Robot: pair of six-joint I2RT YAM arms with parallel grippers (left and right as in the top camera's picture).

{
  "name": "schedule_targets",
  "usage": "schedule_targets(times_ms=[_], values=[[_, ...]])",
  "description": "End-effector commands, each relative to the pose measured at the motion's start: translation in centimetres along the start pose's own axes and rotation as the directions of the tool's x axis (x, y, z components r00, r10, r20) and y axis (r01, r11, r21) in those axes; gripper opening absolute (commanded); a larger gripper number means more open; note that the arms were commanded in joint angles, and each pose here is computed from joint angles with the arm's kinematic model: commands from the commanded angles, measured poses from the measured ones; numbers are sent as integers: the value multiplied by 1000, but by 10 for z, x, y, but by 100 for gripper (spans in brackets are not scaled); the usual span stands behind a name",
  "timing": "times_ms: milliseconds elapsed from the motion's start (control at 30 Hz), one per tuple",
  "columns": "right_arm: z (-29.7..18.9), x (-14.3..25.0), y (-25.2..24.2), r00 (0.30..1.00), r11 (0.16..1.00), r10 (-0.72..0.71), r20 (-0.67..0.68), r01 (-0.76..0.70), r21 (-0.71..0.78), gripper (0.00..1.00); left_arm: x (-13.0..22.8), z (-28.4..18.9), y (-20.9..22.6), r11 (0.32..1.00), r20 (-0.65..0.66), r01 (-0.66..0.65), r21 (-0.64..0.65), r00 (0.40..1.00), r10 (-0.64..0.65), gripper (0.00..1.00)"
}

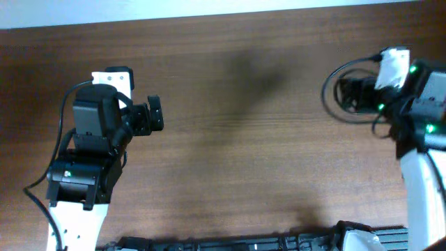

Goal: Untangle cables

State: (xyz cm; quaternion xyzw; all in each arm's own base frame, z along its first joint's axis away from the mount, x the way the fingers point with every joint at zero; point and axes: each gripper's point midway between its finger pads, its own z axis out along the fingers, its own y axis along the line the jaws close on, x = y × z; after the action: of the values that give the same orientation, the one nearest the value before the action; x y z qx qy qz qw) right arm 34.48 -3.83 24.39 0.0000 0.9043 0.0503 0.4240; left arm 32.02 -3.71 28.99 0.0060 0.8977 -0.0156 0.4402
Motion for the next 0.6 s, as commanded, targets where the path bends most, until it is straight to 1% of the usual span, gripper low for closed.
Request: schedule_targets(times_ms=[0,100,167,267,300,400,567], values=[[-24,11,46,1000,996,7,-20,-8,-91,96,-4,-3,0,1000,14,16,6,1000,-16,99],[-39,25,71,998,989,-36,-51,28,-147,97,-4,-3,0,1000,14,16,6,1000,-16,99],[-37,37,76,993,987,-42,-106,25,-161,98,-4,-3,0,1000,14,16,6,1000,-16,99],[-24,44,74,987,987,-35,-156,10,-162,98,-4,-3,0,1000,14,16,6,1000,-16,99],[-17,54,73,977,987,-29,-210,-6,-161,98,-4,-3,0,1000,14,16,6,1000,-16,99],[1,66,70,959,987,-19,-283,-27,-159,98,-4,-3,0,1000,14,16,6,1000,-16,99],[19,74,68,942,987,-12,-336,-43,-156,99,-4,-3,0,1000,14,16,6,1000,-16,99]])
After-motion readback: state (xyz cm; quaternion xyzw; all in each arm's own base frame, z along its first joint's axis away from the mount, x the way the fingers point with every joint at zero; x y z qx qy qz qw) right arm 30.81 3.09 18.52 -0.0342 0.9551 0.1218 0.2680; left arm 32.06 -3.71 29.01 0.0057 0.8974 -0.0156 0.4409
